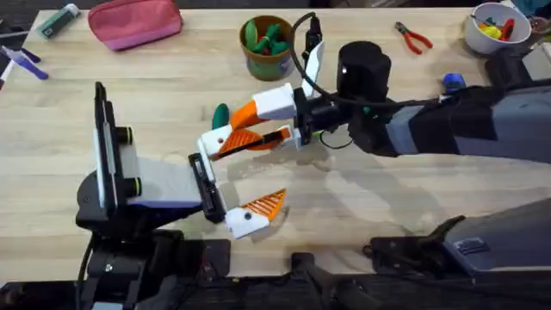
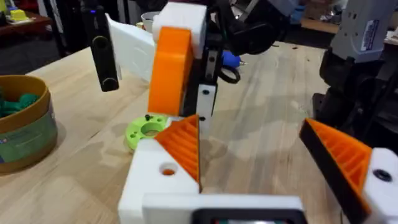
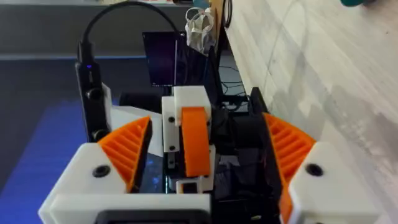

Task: Pick up the gripper from the table and insert it into the empty holder that is missing its gripper. Then pick up a screw, insert it into the mounting hole, and use the screwdriver to tighten it. Finally, clean up the table by picking up the vegetable and placing it into the bucket.

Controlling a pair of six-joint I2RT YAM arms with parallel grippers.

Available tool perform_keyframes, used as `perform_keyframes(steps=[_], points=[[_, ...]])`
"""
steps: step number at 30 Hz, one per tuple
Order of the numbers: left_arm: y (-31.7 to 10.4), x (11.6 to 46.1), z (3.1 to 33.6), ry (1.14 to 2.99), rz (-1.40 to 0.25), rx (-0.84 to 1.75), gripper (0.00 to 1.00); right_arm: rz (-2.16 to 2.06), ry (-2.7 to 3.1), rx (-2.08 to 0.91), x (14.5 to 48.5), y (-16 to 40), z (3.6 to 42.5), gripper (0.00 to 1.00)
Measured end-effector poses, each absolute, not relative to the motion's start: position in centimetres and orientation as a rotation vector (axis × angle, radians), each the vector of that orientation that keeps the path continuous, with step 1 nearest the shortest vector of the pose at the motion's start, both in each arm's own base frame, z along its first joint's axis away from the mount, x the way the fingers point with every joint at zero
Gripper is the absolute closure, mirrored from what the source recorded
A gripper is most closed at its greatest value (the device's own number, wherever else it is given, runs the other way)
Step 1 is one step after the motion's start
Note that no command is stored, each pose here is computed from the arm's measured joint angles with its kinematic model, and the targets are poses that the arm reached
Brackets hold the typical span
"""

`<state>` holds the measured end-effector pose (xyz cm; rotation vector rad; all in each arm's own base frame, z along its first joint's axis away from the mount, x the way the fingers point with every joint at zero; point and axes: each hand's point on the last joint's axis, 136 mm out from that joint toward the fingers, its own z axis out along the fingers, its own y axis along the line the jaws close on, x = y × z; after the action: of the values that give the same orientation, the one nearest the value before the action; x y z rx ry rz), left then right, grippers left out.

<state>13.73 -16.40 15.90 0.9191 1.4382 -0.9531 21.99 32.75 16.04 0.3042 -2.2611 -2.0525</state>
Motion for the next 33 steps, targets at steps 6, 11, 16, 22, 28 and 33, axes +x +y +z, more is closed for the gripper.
perform_keyframes(steps=[6,11,16,22,28,33], points=[[-16.4,13.7,15.9,1.438,-0.953,0.920,0.015,-2.052,-2.262,0.303,22.0,32.7,16.0,0.021],[-16.4,13.7,15.9,1.438,-0.953,0.920,0.014,-2.070,-2.293,0.293,22.5,31.8,17.0,0.015],[-16.4,13.7,15.9,1.438,-0.953,0.919,0.014,-2.002,-2.392,0.183,23.6,28.8,17.5,0.012],[-16.4,13.7,15.9,1.438,-0.953,0.920,0.014,-1.848,-2.579,0.069,25.4,24.9,18.4,0.011],[-16.4,13.7,15.9,1.436,-0.951,0.921,0.016,-1.464,-2.884,0.048,26.2,20.9,19.6,0.010],[-16.4,13.7,15.9,1.436,-0.951,0.921,0.015,-1.077,-3.171,0.221,27.6,18.1,21.9,0.011]])
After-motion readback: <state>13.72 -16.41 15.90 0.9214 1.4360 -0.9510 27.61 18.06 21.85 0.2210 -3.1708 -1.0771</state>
